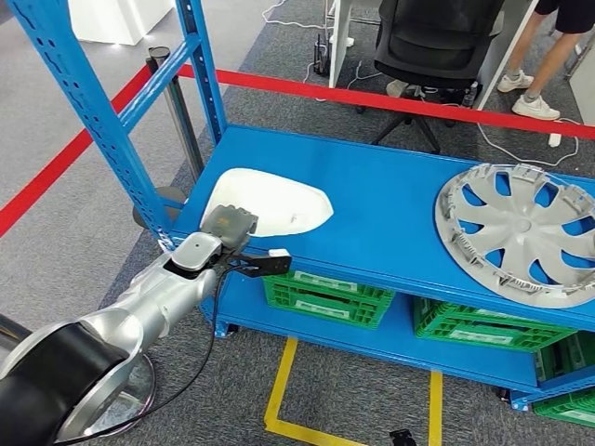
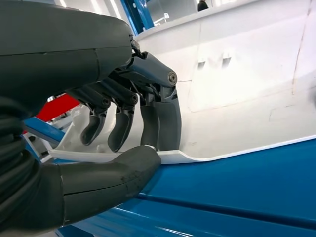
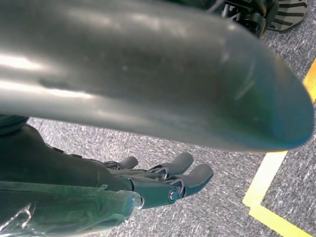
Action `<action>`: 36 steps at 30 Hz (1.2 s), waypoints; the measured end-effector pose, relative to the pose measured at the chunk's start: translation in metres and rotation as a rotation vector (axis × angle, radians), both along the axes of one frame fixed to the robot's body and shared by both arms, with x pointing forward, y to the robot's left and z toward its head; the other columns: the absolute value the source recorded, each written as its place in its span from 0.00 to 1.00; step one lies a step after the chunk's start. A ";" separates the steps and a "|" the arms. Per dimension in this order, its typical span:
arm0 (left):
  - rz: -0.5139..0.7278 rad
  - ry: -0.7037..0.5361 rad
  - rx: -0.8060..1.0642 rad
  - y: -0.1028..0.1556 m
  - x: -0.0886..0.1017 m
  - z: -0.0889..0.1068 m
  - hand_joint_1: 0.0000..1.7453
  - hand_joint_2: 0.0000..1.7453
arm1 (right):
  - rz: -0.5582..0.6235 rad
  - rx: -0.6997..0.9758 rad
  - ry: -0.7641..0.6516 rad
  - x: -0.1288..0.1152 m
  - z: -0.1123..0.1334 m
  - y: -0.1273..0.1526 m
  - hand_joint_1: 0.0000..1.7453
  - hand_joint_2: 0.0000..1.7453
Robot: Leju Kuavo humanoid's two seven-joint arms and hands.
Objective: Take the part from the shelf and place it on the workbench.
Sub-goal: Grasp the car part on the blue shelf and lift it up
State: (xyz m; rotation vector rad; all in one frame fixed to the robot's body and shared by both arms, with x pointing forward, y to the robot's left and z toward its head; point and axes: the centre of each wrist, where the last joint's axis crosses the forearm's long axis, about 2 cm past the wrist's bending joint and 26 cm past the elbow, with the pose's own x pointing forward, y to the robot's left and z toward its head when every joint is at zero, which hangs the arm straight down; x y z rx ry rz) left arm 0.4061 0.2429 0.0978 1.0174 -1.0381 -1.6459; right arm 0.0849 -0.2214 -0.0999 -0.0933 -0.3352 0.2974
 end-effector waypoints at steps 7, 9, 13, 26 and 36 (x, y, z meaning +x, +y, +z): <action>-0.011 -0.003 0.011 0.001 -0.001 -0.001 0.49 1.00 | 0.004 0.002 -0.002 0.000 0.000 0.000 0.00 0.00; -0.013 -0.005 0.013 0.001 -0.001 -0.001 0.33 1.00 | 0.006 0.002 -0.003 0.001 0.000 0.000 0.00 0.00; -0.015 -0.014 0.012 0.001 0.000 0.000 0.03 1.00 | 0.008 0.001 -0.006 0.001 0.000 0.000 0.00 0.00; -0.021 -0.048 0.004 -0.001 0.004 0.006 0.00 1.00 | 0.011 0.002 -0.009 0.002 0.000 0.000 0.00 0.00; -0.022 -0.053 0.003 -0.001 0.005 0.007 0.29 1.00 | 0.009 0.005 -0.009 0.002 0.000 0.000 0.00 0.00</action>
